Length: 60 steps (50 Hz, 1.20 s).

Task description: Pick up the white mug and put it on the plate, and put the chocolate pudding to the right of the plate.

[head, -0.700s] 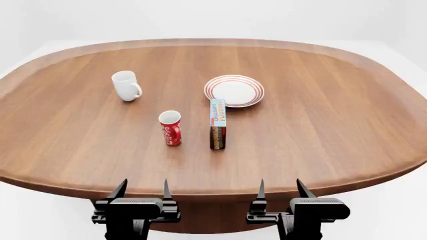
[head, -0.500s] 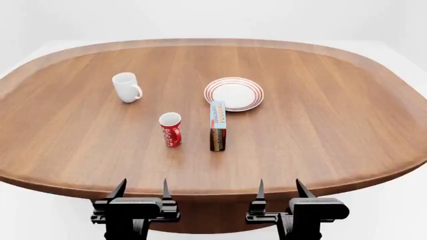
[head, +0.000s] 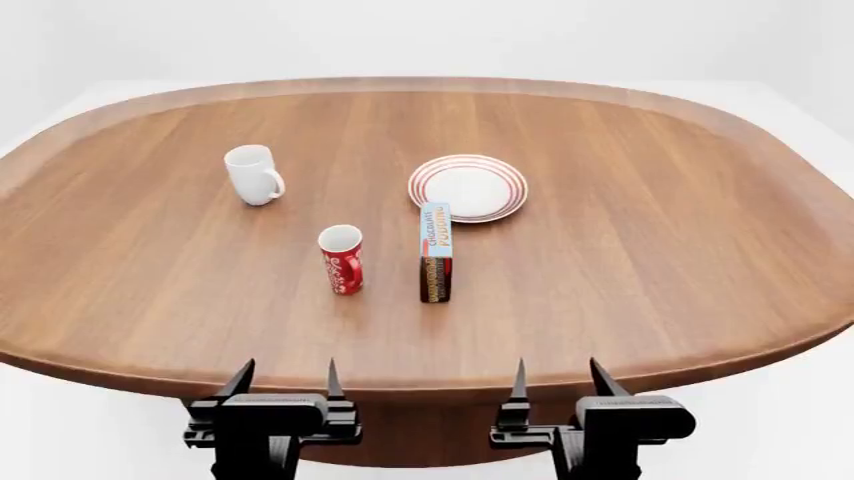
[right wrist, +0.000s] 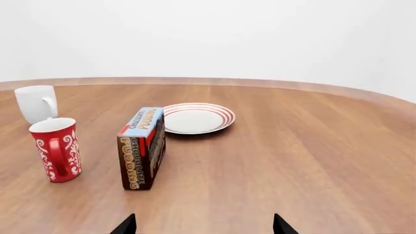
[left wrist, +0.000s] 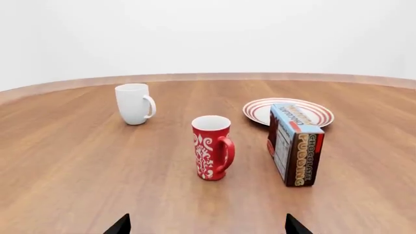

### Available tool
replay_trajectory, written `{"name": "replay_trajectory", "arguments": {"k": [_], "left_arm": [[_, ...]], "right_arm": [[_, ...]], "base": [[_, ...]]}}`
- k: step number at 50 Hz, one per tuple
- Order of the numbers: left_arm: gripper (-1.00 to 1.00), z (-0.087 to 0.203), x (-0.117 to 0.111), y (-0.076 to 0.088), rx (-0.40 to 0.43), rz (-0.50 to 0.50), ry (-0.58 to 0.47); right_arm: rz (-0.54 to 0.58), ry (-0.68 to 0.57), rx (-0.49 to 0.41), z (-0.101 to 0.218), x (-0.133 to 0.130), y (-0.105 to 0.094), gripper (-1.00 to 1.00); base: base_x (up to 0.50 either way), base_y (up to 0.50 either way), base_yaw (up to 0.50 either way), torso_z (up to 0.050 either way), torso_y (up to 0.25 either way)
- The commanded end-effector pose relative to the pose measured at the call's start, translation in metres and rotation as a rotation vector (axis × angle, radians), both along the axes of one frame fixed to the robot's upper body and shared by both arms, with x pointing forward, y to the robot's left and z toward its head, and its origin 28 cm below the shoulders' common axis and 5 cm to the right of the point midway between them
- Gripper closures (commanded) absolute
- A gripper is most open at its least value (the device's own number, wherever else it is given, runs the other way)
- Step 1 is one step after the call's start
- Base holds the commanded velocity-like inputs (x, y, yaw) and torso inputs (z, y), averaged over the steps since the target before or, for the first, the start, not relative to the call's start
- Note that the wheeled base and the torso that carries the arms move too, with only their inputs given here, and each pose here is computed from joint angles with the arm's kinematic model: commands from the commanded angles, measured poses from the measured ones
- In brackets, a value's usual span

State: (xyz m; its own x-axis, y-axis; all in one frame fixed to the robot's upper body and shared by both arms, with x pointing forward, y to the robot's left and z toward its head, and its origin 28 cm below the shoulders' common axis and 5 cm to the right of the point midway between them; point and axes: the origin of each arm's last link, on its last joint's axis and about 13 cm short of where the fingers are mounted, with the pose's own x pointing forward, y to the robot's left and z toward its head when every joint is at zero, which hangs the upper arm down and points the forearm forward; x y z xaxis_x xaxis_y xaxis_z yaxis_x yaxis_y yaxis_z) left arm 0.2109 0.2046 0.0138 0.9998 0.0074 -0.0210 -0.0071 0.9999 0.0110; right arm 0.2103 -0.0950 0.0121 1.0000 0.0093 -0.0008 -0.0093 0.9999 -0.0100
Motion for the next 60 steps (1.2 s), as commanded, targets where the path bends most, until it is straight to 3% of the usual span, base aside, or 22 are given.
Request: {"name": "replay_trajectory", "arguments": {"k": [1, 7, 11, 15, 19, 26, 31, 42, 60], "left_arm": [[-1.00, 0.000, -0.001, 0.000, 0.004, 0.003, -0.009], [-1.00, 0.007, -0.001, 0.002, 0.005, 0.013, -0.029], [-1.00, 0.031, -0.002, 0.011, 0.026, 0.076, -0.130], [-1.00, 0.089, -0.010, 0.032, 0.057, 0.192, -0.393], [-1.00, 0.125, -0.027, 0.049, 0.058, 0.285, -0.573], [-1.00, 0.165, -0.057, 0.071, 0.115, 0.423, -0.804], [-1.00, 0.177, -0.070, 0.078, 0.100, 0.497, -0.918], [-1.00, 0.182, -0.082, 0.087, 0.105, 0.572, -1.000], [-1.00, 0.177, -0.078, 0.087, 0.099, 0.564, -0.971]], "right_arm": [[0.000, -0.001, 0.003, 0.001, 0.000, 0.000, -1.00], [-0.015, -0.025, 0.010, 0.009, 0.001, -0.003, -1.00], [-0.072, -0.136, -0.016, 0.032, 0.003, -0.012, -1.00], [-0.172, -0.408, -0.035, 0.090, -0.004, -0.033, -1.00], [-0.240, -0.615, 0.004, 0.129, -0.017, -0.051, -1.00], [-0.299, -0.897, -0.001, 0.173, -0.044, -0.063, -1.00], [-0.303, -1.041, 0.014, 0.191, -0.059, -0.063, -1.00], [-0.299, -1.149, 0.005, 0.201, -0.070, -0.064, -1.00], [-0.233, -1.128, -0.013, 0.197, -0.068, -0.057, -1.00]], "base": [[0.00, 0.00, 0.00, 0.000, 0.000], [0.00, 0.00, 0.00, 0.000, 0.000], [0.00, 0.00, 0.00, 0.000, 0.000], [0.00, 0.00, 0.00, 0.000, 0.000], [0.00, 0.00, 0.00, 0.000, 0.000], [0.00, 0.00, 0.00, 0.000, 0.000], [0.00, 0.00, 0.00, 0.000, 0.000], [0.05, 0.00, 0.00, 0.000, 0.000], [0.50, -0.14, 0.00, 0.000, 0.000]]}}
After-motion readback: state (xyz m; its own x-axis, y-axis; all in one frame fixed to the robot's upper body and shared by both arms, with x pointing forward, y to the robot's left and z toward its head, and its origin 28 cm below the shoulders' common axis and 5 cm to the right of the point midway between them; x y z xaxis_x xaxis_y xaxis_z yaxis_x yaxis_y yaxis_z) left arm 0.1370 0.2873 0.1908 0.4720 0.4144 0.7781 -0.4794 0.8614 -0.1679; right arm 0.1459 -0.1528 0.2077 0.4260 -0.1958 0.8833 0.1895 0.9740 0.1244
